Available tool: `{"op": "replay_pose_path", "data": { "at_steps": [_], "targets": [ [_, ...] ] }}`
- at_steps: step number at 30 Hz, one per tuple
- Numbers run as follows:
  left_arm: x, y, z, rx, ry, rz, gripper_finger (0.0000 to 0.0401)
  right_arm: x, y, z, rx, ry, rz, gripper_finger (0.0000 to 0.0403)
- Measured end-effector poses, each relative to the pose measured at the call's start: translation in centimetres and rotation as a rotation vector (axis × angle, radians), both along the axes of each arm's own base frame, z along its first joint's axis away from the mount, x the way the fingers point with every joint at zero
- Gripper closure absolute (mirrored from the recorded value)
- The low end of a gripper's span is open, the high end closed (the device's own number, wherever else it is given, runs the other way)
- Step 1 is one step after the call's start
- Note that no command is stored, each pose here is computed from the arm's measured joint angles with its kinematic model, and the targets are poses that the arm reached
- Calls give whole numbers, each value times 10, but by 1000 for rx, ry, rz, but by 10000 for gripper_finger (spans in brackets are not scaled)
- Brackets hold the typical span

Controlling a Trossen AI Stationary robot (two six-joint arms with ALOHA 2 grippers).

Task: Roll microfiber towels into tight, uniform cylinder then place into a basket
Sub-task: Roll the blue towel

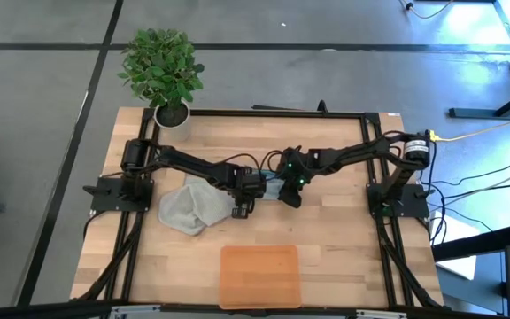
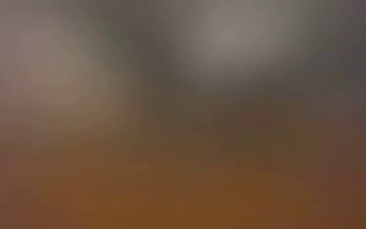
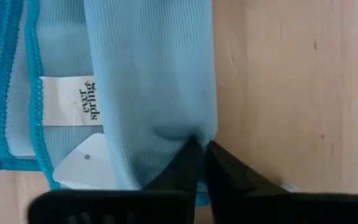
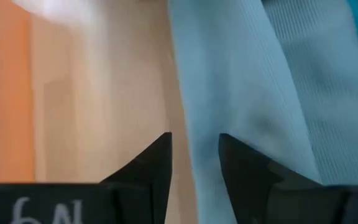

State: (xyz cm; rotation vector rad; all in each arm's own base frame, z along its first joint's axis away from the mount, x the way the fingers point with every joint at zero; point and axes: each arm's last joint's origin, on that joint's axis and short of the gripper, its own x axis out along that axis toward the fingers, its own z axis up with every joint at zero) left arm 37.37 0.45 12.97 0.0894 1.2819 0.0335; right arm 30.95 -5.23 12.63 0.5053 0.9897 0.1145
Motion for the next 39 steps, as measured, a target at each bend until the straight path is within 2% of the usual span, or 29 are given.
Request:
{"op": "replay_pose_path", "data": {
  "at_steps": [5,9,13,17,28,35,39],
  "targets": [
    [0,4,0,-14,3,7,398,-5,2,19,-50,-52,58,269],
    [-1,7,-1,-41,4,11,400,-13,11,29,-166,-53,170,269],
    [-1,8,-1,-40,5,12,400,-17,21,28,-284,-19,282,269],
    [-1,8,-1,-40,5,12,401,-17,25,25,-342,-10,345,269],
    [-1,8,-1,-41,4,13,401,-13,25,3,-414,43,436,270],
    [-1,8,-1,-41,4,13,401,-11,25,-3,-428,66,436,270],
    [-1,8,-1,-52,3,10,401,-11,24,-3,-475,88,417,271]
  ]
}}
